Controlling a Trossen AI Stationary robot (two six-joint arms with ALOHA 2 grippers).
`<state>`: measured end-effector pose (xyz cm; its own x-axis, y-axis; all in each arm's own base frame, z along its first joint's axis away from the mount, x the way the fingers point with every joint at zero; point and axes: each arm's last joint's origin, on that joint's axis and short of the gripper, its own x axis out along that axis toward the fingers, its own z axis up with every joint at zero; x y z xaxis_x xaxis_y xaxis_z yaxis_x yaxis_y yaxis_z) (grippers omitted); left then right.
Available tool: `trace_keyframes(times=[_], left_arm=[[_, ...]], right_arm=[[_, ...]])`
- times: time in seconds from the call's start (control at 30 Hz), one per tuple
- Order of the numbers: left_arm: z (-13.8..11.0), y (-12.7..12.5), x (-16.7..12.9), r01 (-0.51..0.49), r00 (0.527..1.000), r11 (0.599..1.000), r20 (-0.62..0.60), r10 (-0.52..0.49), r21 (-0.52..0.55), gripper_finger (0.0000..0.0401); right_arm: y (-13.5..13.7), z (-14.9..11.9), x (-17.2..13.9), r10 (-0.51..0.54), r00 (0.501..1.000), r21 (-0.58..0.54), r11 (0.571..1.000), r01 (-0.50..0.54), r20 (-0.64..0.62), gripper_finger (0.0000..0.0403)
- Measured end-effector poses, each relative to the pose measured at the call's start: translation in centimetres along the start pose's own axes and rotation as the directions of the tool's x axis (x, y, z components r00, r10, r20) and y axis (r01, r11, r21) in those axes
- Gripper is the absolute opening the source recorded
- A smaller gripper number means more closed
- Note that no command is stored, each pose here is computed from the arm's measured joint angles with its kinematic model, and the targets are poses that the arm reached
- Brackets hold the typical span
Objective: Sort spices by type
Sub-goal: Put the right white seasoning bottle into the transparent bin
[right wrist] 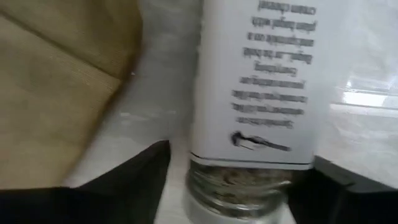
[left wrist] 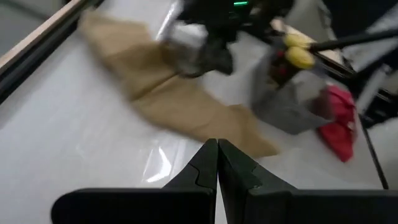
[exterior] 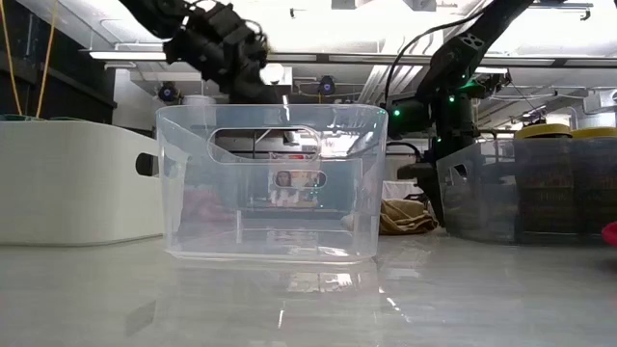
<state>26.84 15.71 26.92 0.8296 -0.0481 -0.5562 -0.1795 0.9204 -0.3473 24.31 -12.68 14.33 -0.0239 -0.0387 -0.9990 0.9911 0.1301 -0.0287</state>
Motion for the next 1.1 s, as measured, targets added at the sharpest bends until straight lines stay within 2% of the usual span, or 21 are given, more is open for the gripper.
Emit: trace_keyframes(times=[0.1,0.2,0.3,0.43,0.53,0.63,0.73,0.87,1.0,1.1], left_arm=[[0.2,-1.7,0.8,0.043,0.999,0.994,0.014,-0.045,0.104,0.0000],[0.1,-3.3,1.6,0.071,0.997,0.978,0.003,-0.073,0.194,0.0000],[-0.2,-4.8,2.2,0.113,0.994,0.955,-0.021,-0.112,0.273,0.0001],[-0.6,-7.0,2.9,0.201,0.979,0.921,-0.048,-0.197,0.335,0.0018],[-0.4,-9.5,3.3,0.309,0.943,0.846,-0.024,-0.332,0.433,0.0047],[0.1,-12.2,3.5,0.332,0.921,0.793,0.006,-0.390,0.510,0.0093],[0.3,-14.5,3.5,0.234,0.948,0.767,0.035,-0.316,0.598,0.0155],[0.3,-16.9,3.4,-0.006,0.988,0.727,0.115,-0.100,0.687,0.0240],[0.7,-18.6,2.9,-0.229,0.968,0.693,0.234,0.089,0.684,0.0300],[0.9,-19.8,2.4,-0.265,0.959,0.703,0.254,0.124,0.659,0.0316]], right_arm=[[0.0,0.0,-0.3,-0.005,1.000,-0.023,1.000,0.004,-0.027,0.0195],[0.4,-0.3,-1.8,-0.051,0.997,-0.132,0.990,0.043,-0.062,0.0197],[1.5,-0.5,-4.7,-0.041,0.999,-0.316,0.948,0.033,-0.018,0.0197],[2.3,-1.3,-9.8,0.074,0.996,-0.575,0.817,-0.034,0.046,0.0197],[2.8,-2.4,-13.8,0.218,0.972,-0.694,0.714,-0.098,0.088,0.0197],[2.6,-4.0,-17.1,0.323,0.942,-0.770,0.622,-0.140,0.089,0.0197],[2.0,-5.9,-19.6,0.387,0.918,-0.830,0.539,-0.146,0.090,0.0197],[1.4,-8.3,-21.0,0.446,0.892,-0.895,0.423,-0.138,0.074,0.0197],[1.9,-10.3,-20.9,0.463,0.885,-0.937,0.326,-0.127,0.041,0.0197],[3.1,-11.5,-20.8,0.506,0.861,-0.956,0.277,-0.098,0.058,0.0197]])
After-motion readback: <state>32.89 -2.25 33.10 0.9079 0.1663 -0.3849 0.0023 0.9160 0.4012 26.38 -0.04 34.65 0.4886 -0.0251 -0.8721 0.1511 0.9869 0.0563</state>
